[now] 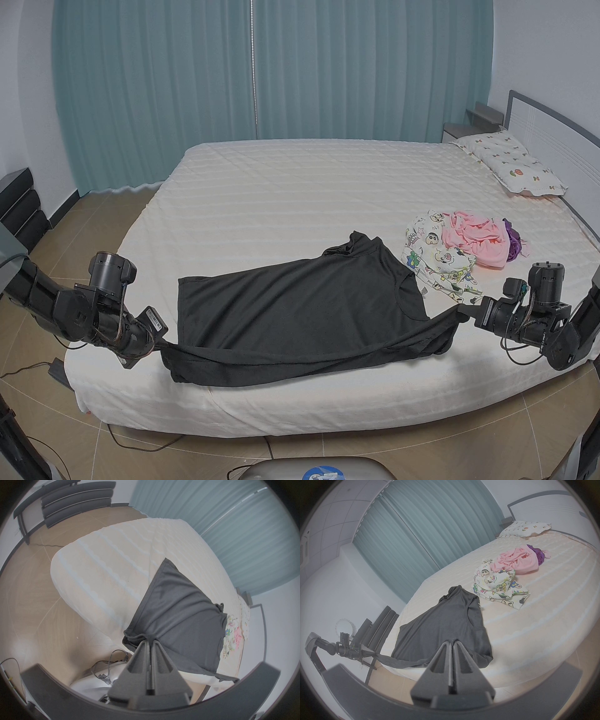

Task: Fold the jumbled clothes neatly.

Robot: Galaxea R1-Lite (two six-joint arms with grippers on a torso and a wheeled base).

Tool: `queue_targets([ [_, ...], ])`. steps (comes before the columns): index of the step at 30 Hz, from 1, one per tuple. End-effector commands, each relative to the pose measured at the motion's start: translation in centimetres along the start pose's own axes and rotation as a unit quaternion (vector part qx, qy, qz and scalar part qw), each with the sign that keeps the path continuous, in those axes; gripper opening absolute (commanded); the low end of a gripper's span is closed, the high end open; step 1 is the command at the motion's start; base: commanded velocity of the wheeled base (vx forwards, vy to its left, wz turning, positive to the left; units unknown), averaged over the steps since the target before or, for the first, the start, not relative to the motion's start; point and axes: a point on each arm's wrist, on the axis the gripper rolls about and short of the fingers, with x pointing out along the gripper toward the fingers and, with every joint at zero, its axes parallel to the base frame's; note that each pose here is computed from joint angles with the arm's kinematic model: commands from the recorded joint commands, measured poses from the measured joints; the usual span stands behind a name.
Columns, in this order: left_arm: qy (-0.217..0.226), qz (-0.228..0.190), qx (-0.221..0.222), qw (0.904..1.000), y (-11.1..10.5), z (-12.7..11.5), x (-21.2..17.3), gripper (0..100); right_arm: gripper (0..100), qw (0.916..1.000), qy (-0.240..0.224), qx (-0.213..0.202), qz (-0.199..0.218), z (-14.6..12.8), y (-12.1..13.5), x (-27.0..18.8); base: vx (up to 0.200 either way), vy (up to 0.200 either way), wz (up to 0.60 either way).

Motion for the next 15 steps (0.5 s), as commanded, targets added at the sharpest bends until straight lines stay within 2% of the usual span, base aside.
queue_targets([
  [1, -0.019, -0.02, -0.019, 0.9994, -0.4, 0.6, -1.5, 0, 0, 1.0, -0.005, -0.001, 0.003, 0.2, 0.2, -0.2, 0.0, 0.0, 0.0],
  [8, -0.026, -0.032, -0.047, 0.9981, -0.3, 0.5, -2.7, 0, 0, 0.9999, -0.014, -0.004, 0.006, 0.6, 0.5, -0.6, 0.0, 0.0, 0.0],
  [15, -0.02, -0.021, -0.055, 0.998, 0.2, 0.3, -2.3, 0, 0, 0.9998, -0.018, -0.006, 0.008, 0.8, 0.6, -0.5, 0.0, 0.0, 0.0],
])
